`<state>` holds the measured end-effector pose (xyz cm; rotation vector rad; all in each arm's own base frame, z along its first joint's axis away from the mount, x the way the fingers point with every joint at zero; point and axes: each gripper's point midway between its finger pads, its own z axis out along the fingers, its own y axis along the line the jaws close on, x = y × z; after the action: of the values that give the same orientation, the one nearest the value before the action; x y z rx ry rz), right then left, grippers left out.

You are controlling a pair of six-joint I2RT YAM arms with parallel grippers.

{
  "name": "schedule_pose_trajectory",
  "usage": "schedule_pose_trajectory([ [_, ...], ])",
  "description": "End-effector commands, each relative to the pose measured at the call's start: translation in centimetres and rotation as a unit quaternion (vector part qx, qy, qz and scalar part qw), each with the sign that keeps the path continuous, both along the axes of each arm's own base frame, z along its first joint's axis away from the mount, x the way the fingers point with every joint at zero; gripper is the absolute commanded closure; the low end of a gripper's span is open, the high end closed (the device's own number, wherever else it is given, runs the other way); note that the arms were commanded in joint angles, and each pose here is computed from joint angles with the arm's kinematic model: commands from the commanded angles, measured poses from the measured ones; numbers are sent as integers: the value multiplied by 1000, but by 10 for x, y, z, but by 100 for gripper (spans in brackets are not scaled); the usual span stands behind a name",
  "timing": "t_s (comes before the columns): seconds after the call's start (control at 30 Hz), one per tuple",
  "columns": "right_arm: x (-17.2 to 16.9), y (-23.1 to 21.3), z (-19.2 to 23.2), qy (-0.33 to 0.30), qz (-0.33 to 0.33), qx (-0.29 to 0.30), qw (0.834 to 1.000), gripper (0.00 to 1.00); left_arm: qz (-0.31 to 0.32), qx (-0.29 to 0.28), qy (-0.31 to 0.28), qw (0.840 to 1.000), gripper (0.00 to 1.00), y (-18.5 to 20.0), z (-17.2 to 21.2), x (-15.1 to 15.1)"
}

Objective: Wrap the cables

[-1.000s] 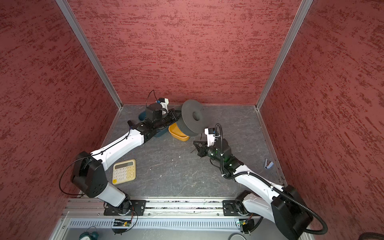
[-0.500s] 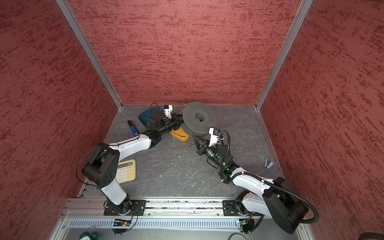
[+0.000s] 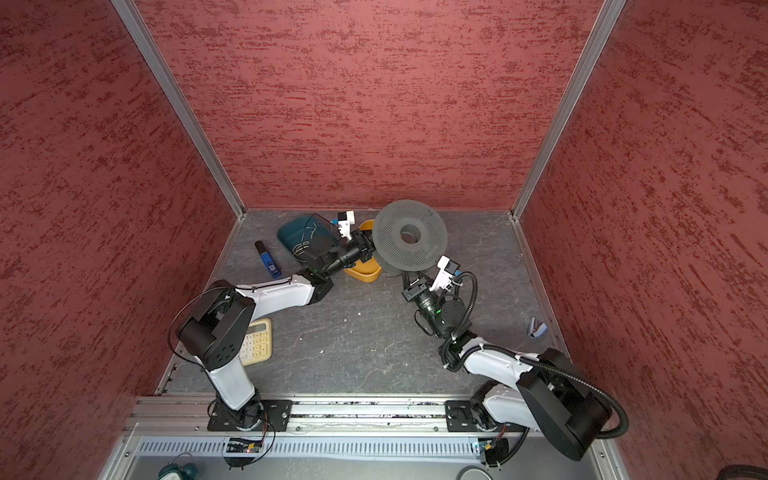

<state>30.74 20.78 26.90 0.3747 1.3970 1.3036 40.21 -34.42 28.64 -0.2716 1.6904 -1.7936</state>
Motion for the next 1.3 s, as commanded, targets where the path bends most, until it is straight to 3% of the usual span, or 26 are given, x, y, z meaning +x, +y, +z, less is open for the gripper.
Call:
schedule_pose_trajectory([
  [0.0, 6, -3, 23, -17, -14, 54, 998, 100, 8, -48, -43, 998, 100, 4, 32, -4],
  [0.33, 22, 22, 33, -25, 26, 105, 994, 98, -6, -61, -33, 998, 100, -7, 32, -11],
  [0.53, 28, 27, 25, -23, 19, 108, 994, 86, -13, -65, -28, 997, 100, -10, 32, -15],
  [0.77, 22, 20, 15, -11, 8, 89, 996, 74, -2, -72, -10, 997, 100, 3, 28, -7],
  [1.27, -2, -5, -20, 37, -14, 28, 999, 65, 10, -84, 7, 996, 100, 25, 31, 9],
])
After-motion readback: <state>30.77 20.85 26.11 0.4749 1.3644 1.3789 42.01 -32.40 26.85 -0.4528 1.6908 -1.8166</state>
